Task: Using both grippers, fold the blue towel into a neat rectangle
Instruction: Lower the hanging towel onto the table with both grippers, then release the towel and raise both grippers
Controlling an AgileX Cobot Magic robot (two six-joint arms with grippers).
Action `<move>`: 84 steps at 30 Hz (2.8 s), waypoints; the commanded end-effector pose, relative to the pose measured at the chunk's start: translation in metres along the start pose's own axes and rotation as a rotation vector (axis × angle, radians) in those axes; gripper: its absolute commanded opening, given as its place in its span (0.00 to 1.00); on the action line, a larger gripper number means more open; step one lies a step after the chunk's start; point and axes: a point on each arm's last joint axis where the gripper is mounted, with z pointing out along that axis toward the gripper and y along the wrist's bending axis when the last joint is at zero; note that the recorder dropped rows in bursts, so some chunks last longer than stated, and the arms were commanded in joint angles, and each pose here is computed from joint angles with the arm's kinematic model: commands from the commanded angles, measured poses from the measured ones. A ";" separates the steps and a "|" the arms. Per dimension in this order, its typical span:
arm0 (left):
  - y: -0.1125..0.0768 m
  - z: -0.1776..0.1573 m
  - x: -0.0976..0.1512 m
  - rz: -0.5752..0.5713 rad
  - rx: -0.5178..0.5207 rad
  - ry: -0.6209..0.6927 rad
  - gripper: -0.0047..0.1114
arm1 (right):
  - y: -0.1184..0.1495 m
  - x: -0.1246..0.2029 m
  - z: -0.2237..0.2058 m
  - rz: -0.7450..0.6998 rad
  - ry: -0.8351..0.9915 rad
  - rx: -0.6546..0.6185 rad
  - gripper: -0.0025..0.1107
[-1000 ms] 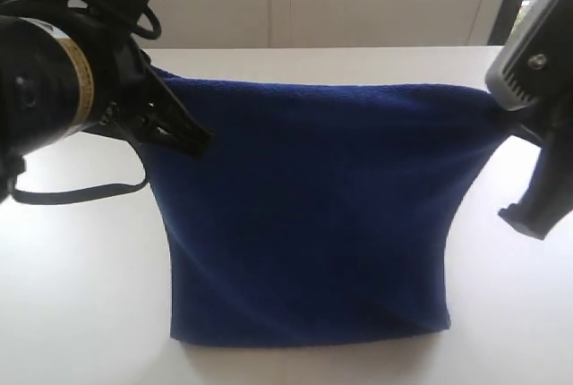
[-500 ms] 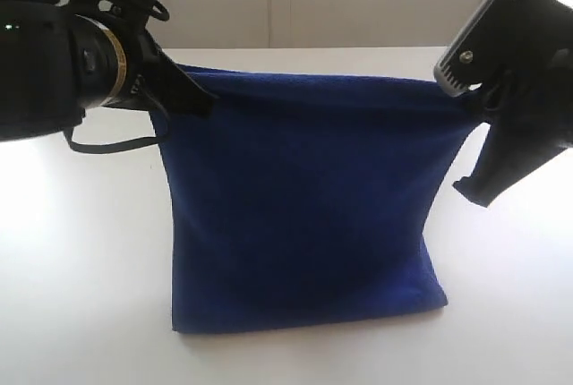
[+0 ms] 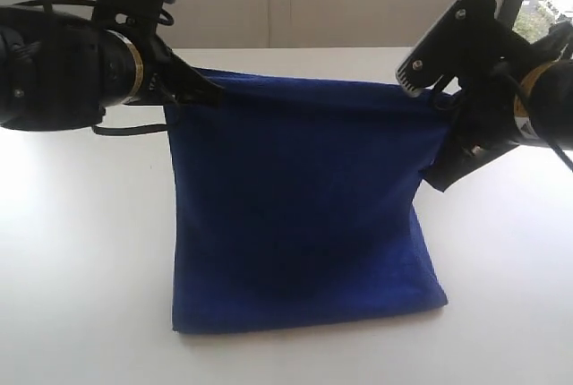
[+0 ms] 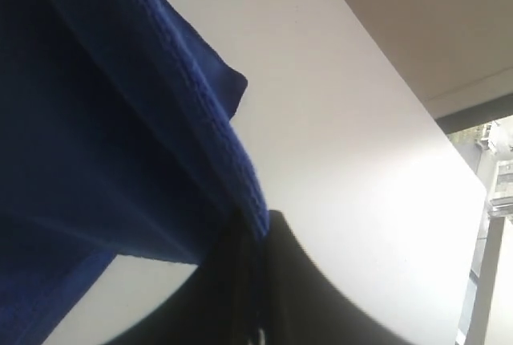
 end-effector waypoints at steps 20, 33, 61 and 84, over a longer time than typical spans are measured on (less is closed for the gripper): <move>0.021 0.084 0.004 -0.142 -0.162 -0.073 0.04 | -0.023 -0.015 0.100 0.033 0.128 0.050 0.02; 0.021 0.140 0.005 -0.161 -0.184 -0.040 0.04 | -0.044 -0.012 0.158 0.080 0.150 0.059 0.02; 0.009 0.201 0.034 -0.184 -0.192 0.029 0.62 | -0.019 0.008 0.240 0.163 0.209 -0.009 0.53; 0.041 0.107 -0.027 -0.145 -0.149 0.228 0.58 | -0.087 -0.033 0.125 0.505 0.305 0.152 0.19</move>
